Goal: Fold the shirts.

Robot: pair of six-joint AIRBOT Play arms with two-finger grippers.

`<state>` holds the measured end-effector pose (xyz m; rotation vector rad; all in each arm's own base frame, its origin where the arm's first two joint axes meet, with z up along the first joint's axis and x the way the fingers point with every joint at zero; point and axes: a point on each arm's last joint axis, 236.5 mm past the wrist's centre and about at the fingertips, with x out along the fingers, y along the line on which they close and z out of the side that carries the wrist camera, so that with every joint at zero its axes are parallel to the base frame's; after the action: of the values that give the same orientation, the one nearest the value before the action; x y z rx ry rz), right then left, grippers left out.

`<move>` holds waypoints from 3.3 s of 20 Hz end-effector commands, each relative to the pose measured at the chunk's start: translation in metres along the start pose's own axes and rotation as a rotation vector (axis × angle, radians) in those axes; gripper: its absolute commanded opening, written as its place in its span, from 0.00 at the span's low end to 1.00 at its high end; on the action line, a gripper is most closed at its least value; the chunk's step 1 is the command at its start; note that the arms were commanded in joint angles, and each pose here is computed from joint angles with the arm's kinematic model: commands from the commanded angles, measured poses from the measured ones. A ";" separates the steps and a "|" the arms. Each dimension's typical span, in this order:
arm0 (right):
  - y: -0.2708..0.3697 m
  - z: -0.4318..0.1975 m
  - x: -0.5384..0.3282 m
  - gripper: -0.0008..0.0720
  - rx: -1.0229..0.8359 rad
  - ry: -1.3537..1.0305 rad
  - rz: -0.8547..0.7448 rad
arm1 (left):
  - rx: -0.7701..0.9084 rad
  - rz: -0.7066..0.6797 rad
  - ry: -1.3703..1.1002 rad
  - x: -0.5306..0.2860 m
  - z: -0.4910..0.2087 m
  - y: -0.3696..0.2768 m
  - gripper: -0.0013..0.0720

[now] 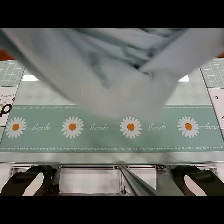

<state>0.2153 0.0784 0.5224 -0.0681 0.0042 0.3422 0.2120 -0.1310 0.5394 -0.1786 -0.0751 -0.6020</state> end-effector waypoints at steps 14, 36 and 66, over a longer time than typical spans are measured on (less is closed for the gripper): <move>-0.026 -0.428 0.036 0.05 0.328 1.049 -0.219 | -0.472 0.311 0.748 0.074 -0.378 0.182 0.04; -0.180 -0.551 0.018 0.57 1.117 1.094 -0.432 | -0.847 0.350 1.140 0.026 -0.509 0.184 0.71; -0.102 -0.589 0.021 0.57 1.258 1.045 -0.234 | -1.066 0.248 1.322 0.028 -0.680 -0.005 0.25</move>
<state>0.2757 -0.0526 -0.0599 1.0009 1.2184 -0.0210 0.2491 -0.2850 -0.1180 -0.8226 1.5354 -0.3601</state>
